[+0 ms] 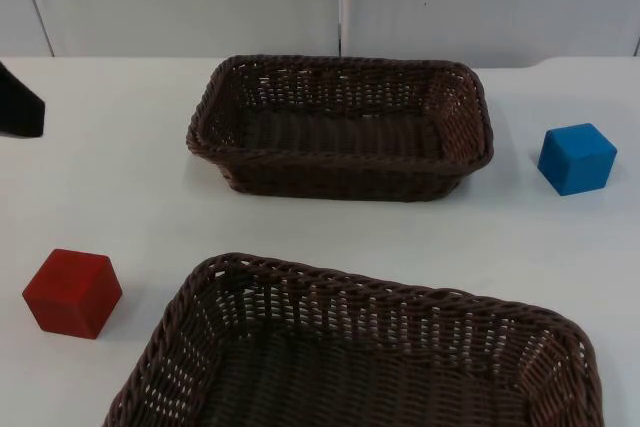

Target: Pick up one cube with the left hand and place it into the upper basket. Pick up one cube with the right hand and place it into the lower basket.

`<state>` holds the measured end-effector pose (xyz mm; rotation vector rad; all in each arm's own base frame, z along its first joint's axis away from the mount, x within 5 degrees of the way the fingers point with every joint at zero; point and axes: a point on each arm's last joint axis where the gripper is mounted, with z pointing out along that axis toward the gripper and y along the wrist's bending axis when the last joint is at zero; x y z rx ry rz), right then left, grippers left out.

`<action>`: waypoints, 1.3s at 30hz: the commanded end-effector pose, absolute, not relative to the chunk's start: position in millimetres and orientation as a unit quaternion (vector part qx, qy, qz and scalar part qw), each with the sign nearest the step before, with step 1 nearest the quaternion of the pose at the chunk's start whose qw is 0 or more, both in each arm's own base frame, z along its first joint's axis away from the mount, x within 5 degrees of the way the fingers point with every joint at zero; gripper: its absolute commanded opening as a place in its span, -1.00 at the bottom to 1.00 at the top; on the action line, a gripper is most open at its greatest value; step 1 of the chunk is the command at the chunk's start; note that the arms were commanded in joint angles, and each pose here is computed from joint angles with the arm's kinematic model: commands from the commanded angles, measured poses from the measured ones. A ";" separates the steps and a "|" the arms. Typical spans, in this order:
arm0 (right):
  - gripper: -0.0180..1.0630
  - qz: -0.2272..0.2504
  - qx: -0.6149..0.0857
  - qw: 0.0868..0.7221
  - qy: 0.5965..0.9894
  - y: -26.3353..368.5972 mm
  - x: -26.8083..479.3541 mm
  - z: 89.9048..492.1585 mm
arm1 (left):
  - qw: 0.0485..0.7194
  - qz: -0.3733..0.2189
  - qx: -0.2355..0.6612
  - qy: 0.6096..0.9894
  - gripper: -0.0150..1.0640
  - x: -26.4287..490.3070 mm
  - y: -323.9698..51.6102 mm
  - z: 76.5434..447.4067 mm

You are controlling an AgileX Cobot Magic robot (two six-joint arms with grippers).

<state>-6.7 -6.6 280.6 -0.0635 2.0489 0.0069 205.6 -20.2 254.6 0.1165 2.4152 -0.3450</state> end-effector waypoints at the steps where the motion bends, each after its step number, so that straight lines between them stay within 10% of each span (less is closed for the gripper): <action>1: 0.98 0.000 -0.027 0.520 0.854 -6.2 -6.7 279.6 | 0.348 -0.138 0.041 0.926 0.97 214.7 -21.6 258.2; 39: 0.98 -0.004 -0.034 0.520 0.853 -6.2 -6.7 279.6 | 0.183 -0.052 0.073 0.979 0.97 306.3 -46.7 144.8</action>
